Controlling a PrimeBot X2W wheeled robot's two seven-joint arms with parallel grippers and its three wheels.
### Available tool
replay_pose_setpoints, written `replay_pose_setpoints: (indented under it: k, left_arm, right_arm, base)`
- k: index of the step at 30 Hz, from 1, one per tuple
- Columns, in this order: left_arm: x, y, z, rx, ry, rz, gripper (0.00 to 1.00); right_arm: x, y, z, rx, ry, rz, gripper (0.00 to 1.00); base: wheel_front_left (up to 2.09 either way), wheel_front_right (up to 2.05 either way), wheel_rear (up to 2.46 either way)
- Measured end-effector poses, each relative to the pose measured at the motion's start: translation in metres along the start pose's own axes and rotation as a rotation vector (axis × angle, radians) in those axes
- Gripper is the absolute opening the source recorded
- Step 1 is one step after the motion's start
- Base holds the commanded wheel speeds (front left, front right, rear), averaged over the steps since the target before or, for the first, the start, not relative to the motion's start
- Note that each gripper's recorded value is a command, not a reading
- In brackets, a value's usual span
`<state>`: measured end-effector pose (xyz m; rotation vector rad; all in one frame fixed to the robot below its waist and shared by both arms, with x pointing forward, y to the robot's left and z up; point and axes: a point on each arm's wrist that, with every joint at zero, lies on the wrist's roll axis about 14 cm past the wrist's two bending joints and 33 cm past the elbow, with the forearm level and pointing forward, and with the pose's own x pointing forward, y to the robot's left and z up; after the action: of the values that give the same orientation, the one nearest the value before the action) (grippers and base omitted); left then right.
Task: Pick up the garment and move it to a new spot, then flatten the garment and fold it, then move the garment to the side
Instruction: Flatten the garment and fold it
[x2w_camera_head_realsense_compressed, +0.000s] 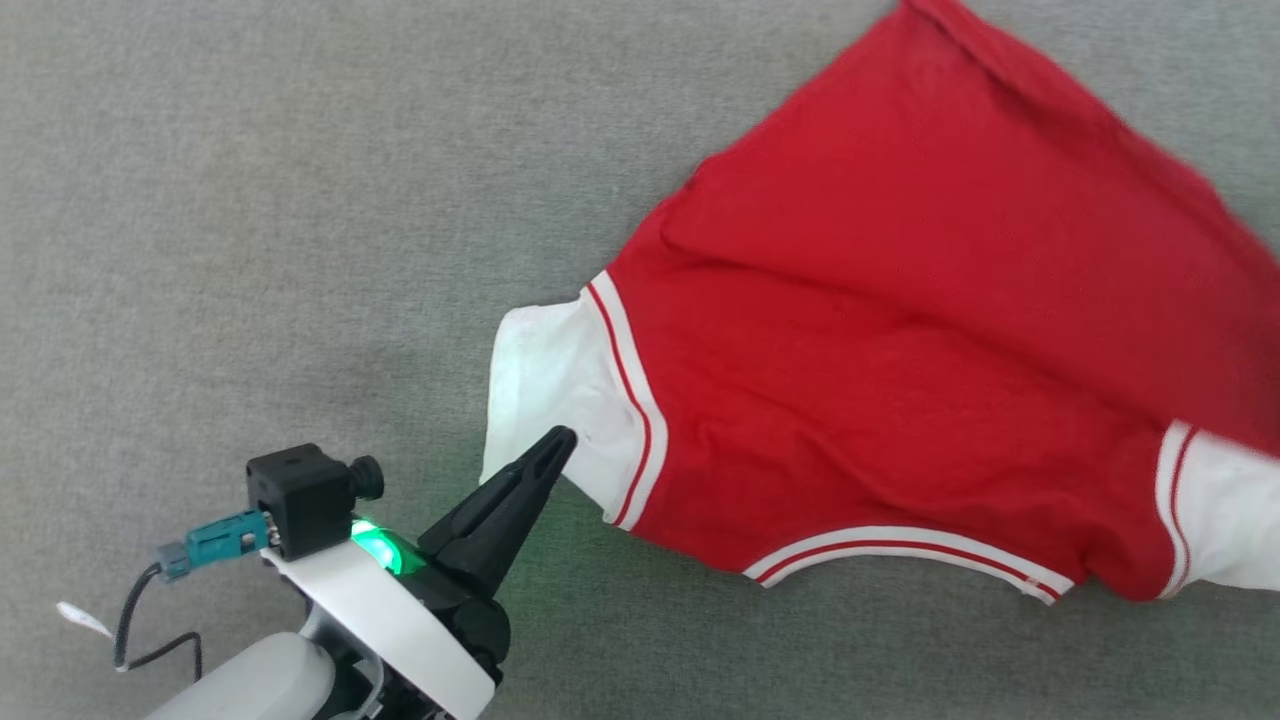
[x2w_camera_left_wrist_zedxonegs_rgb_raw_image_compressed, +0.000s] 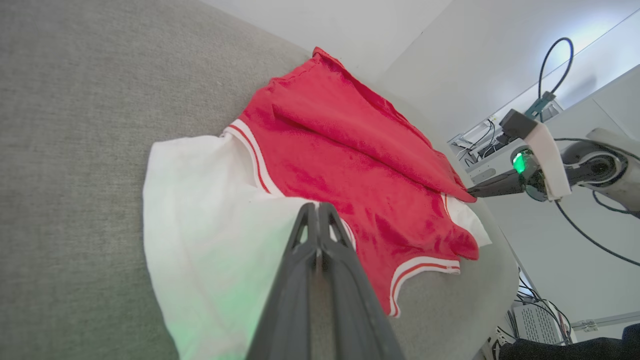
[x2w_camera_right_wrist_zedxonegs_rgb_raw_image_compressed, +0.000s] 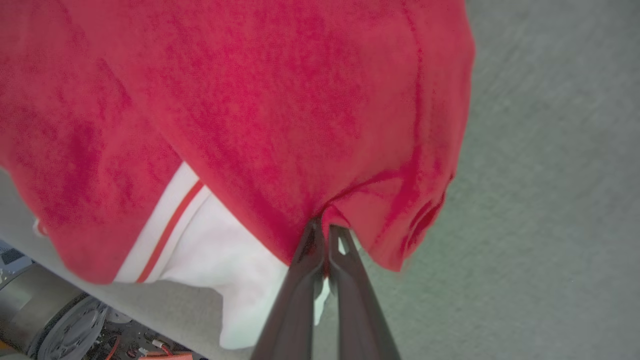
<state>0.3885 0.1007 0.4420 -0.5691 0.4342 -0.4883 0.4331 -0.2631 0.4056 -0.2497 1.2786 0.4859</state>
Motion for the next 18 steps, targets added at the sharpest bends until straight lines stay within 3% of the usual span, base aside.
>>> replay_pose_setpoints:
  k: [12, 18]
  left_arm:
    - [-0.007, 0.006, -0.001, -0.024, -0.021, 0.025, 0.00]
    - [-0.008, 0.011, -0.005, -0.031, -0.014, 0.039, 0.00]
  right_arm:
    - [0.012, 0.097, -0.118, -0.062, 0.217, 0.245, 0.00]
    - [0.019, 0.133, -0.123, -0.075, 0.184, 0.325, 0.00]
  base:
    - [0.00, 0.00, 0.00]
    - [0.00, 0.00, 0.00]
